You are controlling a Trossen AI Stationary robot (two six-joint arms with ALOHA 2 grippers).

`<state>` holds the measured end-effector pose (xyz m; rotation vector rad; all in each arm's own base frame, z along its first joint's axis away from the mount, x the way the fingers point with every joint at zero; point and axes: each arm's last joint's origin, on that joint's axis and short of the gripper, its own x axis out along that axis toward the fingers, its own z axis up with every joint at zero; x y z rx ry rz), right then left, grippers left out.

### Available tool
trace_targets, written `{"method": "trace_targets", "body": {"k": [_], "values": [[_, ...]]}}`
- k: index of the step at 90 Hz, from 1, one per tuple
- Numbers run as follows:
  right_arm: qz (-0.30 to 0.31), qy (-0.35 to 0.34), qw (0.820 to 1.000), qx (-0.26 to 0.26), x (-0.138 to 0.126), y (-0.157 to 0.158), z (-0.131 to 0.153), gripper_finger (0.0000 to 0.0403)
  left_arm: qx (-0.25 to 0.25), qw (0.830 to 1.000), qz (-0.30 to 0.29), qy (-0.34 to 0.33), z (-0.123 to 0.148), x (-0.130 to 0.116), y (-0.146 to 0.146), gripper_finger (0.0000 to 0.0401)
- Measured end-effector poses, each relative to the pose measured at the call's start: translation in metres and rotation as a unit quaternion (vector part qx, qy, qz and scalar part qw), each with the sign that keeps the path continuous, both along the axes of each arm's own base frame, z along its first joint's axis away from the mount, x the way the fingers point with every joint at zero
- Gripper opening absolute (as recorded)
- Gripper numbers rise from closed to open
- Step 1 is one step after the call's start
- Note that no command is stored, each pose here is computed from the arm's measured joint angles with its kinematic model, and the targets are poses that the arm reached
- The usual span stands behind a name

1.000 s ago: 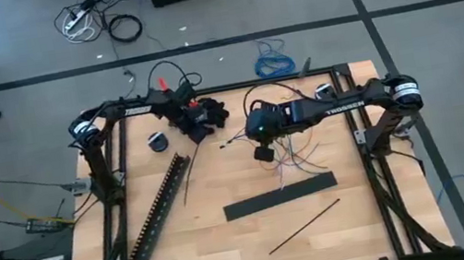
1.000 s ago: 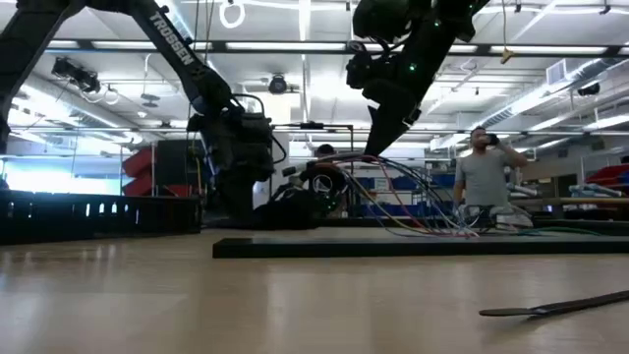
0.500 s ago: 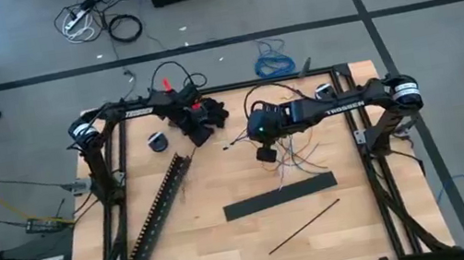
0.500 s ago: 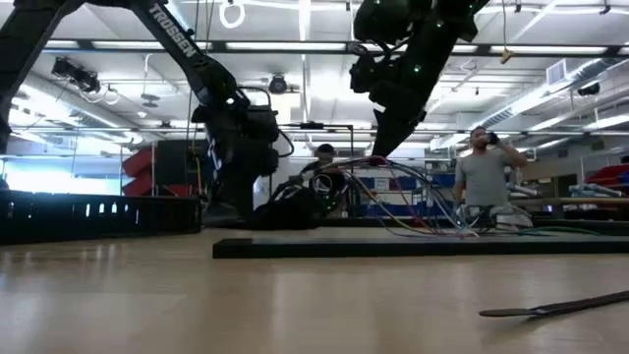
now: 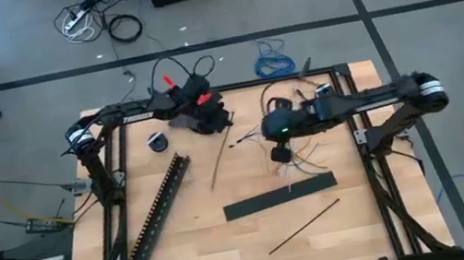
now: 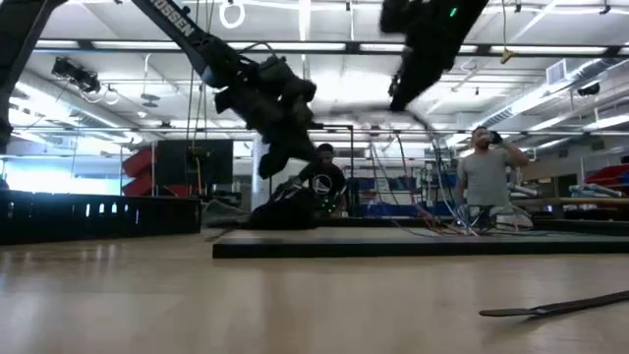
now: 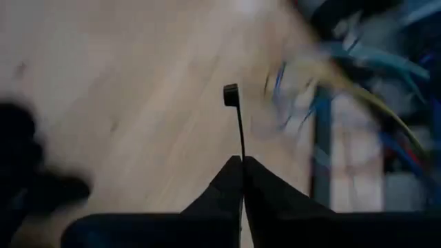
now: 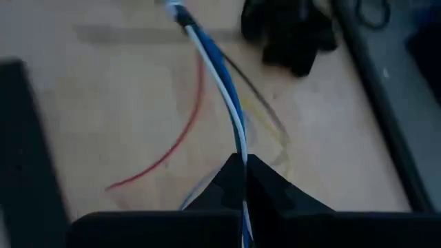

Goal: Ziptie cables
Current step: Wrap the black zip tie on the cable wires

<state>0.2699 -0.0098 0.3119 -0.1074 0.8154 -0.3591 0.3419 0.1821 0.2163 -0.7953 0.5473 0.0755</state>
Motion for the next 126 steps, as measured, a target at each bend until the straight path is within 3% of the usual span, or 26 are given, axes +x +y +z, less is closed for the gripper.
{"method": "trace_targets", "body": {"k": [16,33,62,70,97,112,126], "values": [[0.015,-0.070,0.997,-0.007,-0.037,0.002,0.036,0.0000,0.022,0.994,0.037,-0.105,0.021,0.015,-0.001,0.0000],[0.033,-0.074,0.997,0.007,-0.034,0.004,0.035,0.0000,0.053,0.991,0.058,-0.112,0.023,0.022,-0.012,0.0000],[0.098,-0.013,0.993,0.066,0.025,-0.009,-0.032,0.0000,0.058,0.992,0.077,-0.079,0.006,0.030,-0.023,0.0000],[0.119,-0.014,0.989,0.087,0.044,-0.012,-0.050,0.0000,0.072,0.988,0.094,-0.097,0.002,0.029,-0.023,0.0000],[0.184,-0.021,0.972,0.145,0.088,-0.028,-0.108,0.0000,0.050,0.986,0.126,-0.096,-0.053,-0.007,-0.031,0.0000],[0.233,-0.063,0.951,0.191,0.107,-0.036,-0.131,0.0000,0.052,0.980,0.144,-0.124,-0.062,-0.022,-0.029,0.0000],[0.232,-0.059,0.949,0.206,0.123,-0.037,-0.146,0.0000,0.058,0.980,0.144,-0.127,-0.065,-0.024,-0.030,0.0000]]}}
